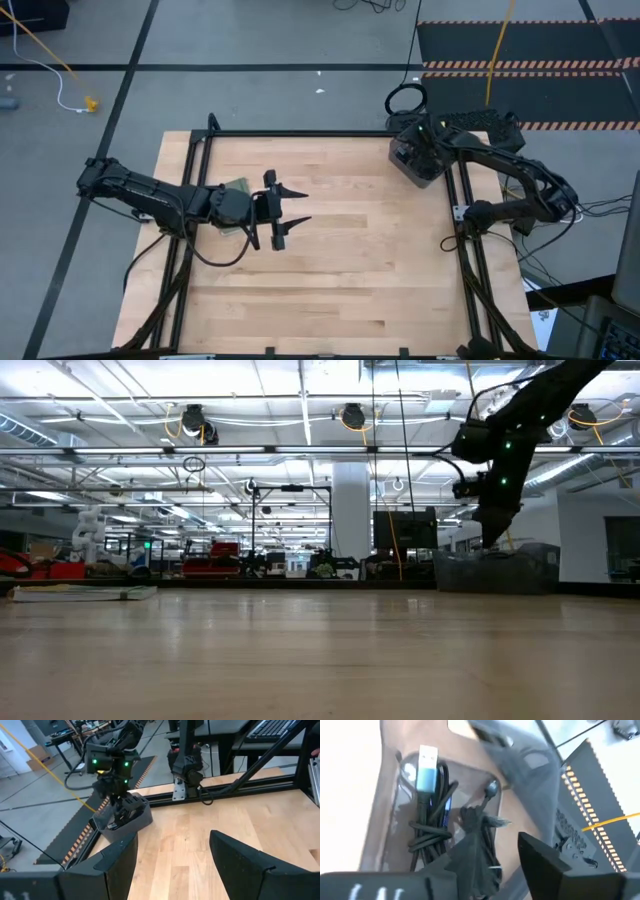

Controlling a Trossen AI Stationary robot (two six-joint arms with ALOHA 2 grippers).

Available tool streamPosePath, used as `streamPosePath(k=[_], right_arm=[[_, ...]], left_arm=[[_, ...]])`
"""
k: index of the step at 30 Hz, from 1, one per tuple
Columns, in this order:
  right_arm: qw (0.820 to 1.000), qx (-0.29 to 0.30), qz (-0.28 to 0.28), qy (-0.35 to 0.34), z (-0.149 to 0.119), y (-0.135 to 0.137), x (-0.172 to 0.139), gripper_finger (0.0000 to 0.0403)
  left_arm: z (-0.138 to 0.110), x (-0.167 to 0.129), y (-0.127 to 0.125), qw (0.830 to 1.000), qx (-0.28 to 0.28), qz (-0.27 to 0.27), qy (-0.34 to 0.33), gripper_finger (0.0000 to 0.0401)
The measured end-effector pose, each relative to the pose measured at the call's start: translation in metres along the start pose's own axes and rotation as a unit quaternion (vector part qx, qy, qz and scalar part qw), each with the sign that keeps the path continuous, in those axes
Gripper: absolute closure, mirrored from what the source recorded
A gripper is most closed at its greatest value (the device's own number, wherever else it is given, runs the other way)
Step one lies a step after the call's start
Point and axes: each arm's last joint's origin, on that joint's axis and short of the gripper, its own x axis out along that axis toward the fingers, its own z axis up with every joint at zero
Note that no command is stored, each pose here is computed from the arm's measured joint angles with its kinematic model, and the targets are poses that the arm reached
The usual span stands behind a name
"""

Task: Pick and place USB-C Cables
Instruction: Put the black charger cable into the black bin, then return to Home Position

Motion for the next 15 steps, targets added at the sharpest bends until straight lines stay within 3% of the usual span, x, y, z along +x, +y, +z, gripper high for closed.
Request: streamPosePath(k=[8, 11, 15], right_arm=[[0.994, 0.043, 0.006, -0.103, 0.002, 0.006, -0.045, 0.0241], [0.982, 0.057, 0.072, -0.165, 0.001, 0.014, -0.066, 0.0243], [0.953, 0.062, 0.164, -0.245, -0.001, 0.025, -0.095, 0.0254]], left_arm=[[0.000, 0.000, 0.000, 1.000, 0.000, 0.000, -0.001, 0.0151], [0.001, 0.000, 0.000, 1.000, -0.002, 0.001, -0.006, 0.0151], [0.003, 0.000, 0.000, 1.000, -0.009, 0.001, -0.017, 0.0151]])
